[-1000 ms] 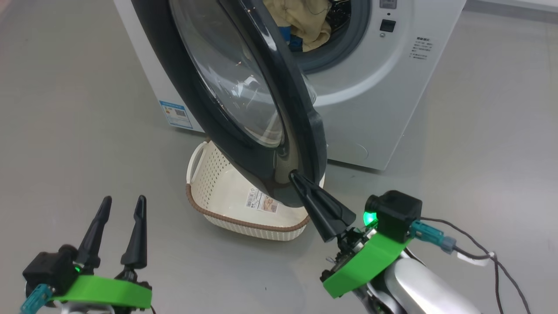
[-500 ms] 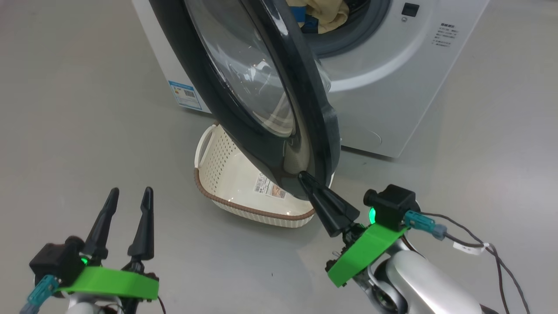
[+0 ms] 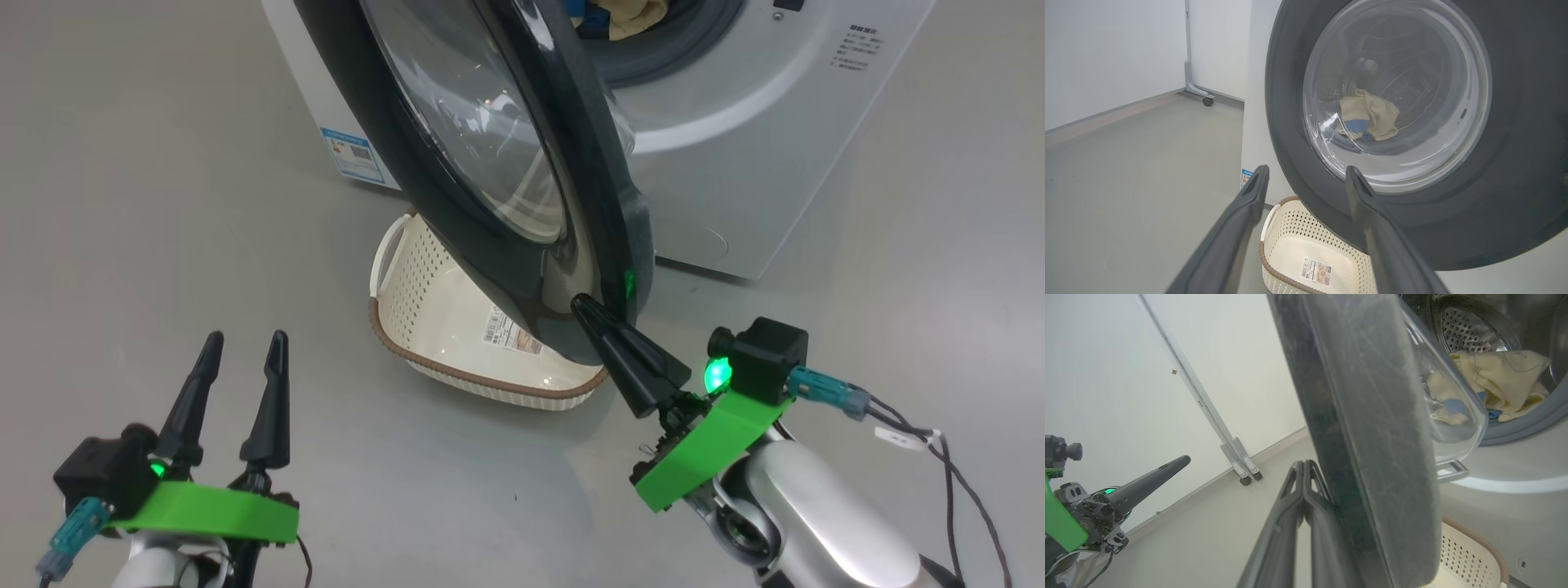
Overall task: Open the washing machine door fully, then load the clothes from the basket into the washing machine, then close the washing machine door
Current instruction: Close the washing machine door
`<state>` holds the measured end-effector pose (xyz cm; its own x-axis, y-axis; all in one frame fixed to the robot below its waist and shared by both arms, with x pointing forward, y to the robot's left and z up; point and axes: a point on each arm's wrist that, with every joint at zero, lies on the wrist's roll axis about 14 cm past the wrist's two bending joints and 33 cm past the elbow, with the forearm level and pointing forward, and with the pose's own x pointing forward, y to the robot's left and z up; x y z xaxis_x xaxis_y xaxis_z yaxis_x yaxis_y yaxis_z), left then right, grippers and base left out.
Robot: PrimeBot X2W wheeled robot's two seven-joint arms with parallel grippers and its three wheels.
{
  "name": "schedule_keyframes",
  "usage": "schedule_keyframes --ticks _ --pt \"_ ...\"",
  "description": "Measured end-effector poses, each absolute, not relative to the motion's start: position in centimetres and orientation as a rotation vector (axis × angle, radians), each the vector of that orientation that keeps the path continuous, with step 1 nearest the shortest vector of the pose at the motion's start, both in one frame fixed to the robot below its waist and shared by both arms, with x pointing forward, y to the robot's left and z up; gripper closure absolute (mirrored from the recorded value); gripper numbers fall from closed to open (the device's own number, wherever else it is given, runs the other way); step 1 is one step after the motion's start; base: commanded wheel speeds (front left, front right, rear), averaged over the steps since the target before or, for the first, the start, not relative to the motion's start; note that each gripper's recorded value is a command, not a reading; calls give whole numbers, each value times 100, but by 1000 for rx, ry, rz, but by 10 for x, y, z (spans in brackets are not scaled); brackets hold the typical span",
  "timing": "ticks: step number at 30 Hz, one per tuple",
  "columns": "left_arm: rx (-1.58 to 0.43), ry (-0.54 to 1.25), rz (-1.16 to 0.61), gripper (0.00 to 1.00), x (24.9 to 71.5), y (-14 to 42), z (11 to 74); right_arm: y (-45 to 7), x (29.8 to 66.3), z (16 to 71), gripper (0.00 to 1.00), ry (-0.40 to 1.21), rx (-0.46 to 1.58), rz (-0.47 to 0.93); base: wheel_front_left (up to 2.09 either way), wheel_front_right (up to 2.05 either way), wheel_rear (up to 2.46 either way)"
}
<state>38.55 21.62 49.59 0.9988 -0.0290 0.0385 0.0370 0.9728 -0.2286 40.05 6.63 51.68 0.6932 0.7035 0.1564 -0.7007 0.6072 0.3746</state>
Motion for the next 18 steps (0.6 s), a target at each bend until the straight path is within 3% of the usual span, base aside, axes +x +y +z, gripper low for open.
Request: schedule_keyframes --ticks 18 --pt "-243 -21 -48 0 401 209 489 44 454 514 100 -31 427 701 0 0 0"
